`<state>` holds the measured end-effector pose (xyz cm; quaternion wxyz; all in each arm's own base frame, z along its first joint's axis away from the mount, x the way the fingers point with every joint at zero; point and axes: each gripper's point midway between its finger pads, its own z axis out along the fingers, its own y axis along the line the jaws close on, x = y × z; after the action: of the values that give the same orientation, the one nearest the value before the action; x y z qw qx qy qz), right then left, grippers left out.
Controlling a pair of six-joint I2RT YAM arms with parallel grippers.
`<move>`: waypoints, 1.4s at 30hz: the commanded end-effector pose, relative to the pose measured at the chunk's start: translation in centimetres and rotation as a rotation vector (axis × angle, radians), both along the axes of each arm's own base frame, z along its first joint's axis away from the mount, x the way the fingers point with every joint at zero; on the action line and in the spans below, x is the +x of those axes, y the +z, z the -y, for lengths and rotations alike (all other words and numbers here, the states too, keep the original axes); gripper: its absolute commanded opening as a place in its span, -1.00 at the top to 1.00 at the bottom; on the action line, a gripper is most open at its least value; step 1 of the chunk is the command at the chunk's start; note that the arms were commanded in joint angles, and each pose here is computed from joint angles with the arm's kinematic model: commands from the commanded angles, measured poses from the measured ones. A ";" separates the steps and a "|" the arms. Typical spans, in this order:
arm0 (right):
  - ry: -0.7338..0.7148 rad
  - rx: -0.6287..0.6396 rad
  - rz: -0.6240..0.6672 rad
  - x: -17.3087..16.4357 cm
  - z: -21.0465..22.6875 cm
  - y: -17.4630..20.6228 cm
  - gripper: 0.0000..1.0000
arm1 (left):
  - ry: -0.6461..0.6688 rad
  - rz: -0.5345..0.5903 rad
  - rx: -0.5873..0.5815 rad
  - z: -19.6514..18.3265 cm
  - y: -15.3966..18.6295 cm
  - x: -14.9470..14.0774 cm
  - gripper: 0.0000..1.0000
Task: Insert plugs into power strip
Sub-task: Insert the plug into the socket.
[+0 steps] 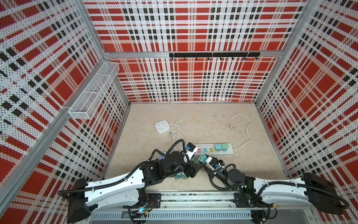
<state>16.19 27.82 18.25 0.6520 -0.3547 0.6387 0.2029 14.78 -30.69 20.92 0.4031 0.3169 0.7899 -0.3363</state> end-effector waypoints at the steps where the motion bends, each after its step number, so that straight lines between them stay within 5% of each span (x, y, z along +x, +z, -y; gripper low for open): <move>1: 0.035 0.078 0.044 -0.6 -0.1 2.2 0.83 | -0.013 0.009 -0.070 1.3 2.4 0.1 -0.53; 10: 0.087 0.094 0.045 -1.3 -0.7 2.7 0.81 | 0.002 0.015 -0.034 2.0 1.2 0.8 -0.46; 24: 0.089 0.099 0.072 -1.3 -0.8 3.5 0.80 | -0.054 -0.049 0.001 3.6 -0.8 1.2 -0.06; 28: 0.084 0.114 0.088 -1.3 -0.5 3.8 0.78 | -0.068 -0.076 -0.004 3.5 -1.0 1.2 0.18; 32: 0.079 0.122 0.094 -1.3 -0.4 4.2 0.72 | -0.076 -0.092 -0.016 3.3 -1.0 1.2 0.66; 34: 0.071 0.129 0.096 -1.1 -0.3 4.5 0.41 | -0.075 -0.092 -0.016 3.2 -1.0 1.3 0.87; 36: 0.057 0.131 0.087 -1.0 -0.2 4.5 -0.26 | -0.076 -0.096 -0.021 3.1 -0.9 1.5 0.98; 38: 0.041 0.126 0.072 -0.7 0.0 4.4 -0.72 | -0.077 -0.092 -0.027 2.9 -0.7 1.7 1.00; 42: 0.013 0.114 0.027 -0.4 0.4 3.8 -0.92 | -0.038 -0.075 -0.047 1.5 -0.1 3.0 1.00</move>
<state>15.49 27.78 20.42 0.6687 -0.3542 0.6126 0.2281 17.30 -33.11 19.86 0.3607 0.3144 0.7976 -0.3673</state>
